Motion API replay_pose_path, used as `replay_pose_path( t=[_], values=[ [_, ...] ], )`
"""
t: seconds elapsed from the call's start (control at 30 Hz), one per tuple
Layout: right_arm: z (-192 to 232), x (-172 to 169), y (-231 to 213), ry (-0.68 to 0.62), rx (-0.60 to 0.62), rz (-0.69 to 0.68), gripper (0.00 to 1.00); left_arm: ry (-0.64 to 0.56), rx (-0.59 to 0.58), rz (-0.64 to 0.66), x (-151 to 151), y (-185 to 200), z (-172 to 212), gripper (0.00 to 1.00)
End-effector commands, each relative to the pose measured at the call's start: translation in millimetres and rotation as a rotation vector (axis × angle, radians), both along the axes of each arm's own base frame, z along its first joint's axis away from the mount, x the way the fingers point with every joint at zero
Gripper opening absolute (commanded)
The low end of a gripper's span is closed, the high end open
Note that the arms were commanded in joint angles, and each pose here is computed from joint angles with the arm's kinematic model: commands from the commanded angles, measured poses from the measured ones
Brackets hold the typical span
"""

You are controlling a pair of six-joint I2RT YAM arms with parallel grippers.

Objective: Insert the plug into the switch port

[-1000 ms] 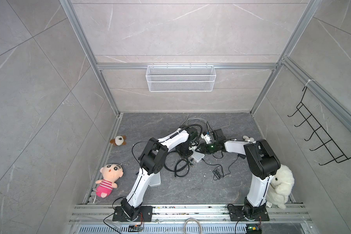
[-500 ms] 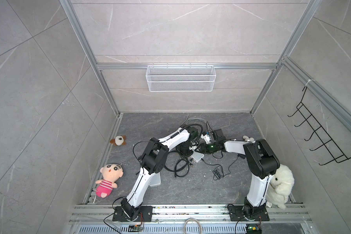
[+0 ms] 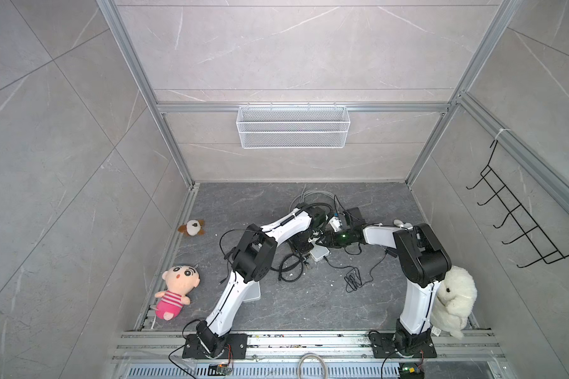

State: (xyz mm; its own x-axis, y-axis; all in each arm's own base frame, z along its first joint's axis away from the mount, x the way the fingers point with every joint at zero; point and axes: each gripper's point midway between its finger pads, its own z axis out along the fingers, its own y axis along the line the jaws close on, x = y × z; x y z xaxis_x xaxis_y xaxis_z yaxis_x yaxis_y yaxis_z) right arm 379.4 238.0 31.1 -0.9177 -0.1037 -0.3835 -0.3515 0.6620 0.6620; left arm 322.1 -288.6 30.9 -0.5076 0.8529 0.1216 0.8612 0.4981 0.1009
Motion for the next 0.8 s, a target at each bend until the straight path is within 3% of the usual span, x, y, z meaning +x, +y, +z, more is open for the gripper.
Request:
replay_pose_path(
  t=[0.0, 0.4, 0.77],
  values=[
    [-3, -2, 7, 0.023, 0.033, 0.036, 0.41, -0.135, -0.120, -0.085, 21, -24, 29, 0.09],
    [-1, 16, 2, 0.030, 0.108, 0.005, 0.45, -0.159, -0.303, -0.163, 24, -41, 25, 0.11],
    [-6, 12, 2, 0.051, 0.047, 0.048, 0.43, -0.220, -0.309, -0.230, 40, -41, 33, 0.12]
  ],
)
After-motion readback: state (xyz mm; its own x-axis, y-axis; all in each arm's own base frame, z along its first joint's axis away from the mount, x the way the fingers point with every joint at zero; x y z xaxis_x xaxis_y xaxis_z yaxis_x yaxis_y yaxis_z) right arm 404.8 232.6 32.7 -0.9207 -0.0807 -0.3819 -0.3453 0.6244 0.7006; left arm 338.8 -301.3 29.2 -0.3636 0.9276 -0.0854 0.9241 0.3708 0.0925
